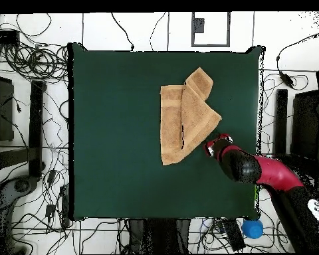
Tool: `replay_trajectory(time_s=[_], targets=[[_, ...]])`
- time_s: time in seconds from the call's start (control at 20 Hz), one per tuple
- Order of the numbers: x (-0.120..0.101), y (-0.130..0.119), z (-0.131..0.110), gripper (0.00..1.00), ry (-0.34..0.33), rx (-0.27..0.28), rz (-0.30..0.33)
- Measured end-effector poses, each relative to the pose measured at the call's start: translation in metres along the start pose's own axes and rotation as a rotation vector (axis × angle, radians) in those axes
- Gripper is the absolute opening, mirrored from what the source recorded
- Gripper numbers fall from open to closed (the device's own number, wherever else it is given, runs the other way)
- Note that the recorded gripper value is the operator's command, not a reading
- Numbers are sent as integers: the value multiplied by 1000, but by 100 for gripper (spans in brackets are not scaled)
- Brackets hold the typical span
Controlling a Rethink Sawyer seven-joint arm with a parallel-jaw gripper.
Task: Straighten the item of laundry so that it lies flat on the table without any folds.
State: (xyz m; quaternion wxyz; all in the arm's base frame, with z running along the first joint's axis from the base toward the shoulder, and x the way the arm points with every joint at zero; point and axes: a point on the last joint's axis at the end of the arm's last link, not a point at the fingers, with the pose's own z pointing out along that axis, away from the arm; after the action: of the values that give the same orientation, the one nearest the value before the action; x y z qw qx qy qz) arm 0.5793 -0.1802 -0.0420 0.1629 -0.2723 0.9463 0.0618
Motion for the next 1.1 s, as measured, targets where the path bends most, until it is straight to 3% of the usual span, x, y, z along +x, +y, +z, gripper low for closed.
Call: replay_trajectory(time_s=[0.4, 0.6, 1.1], targets=[[-48, 27, -1, 100, 50, 8, -57], [-50, 27, -4, 100, 64, 14, -45], [-35, 15, -3, 100, 68, 1, 60]])
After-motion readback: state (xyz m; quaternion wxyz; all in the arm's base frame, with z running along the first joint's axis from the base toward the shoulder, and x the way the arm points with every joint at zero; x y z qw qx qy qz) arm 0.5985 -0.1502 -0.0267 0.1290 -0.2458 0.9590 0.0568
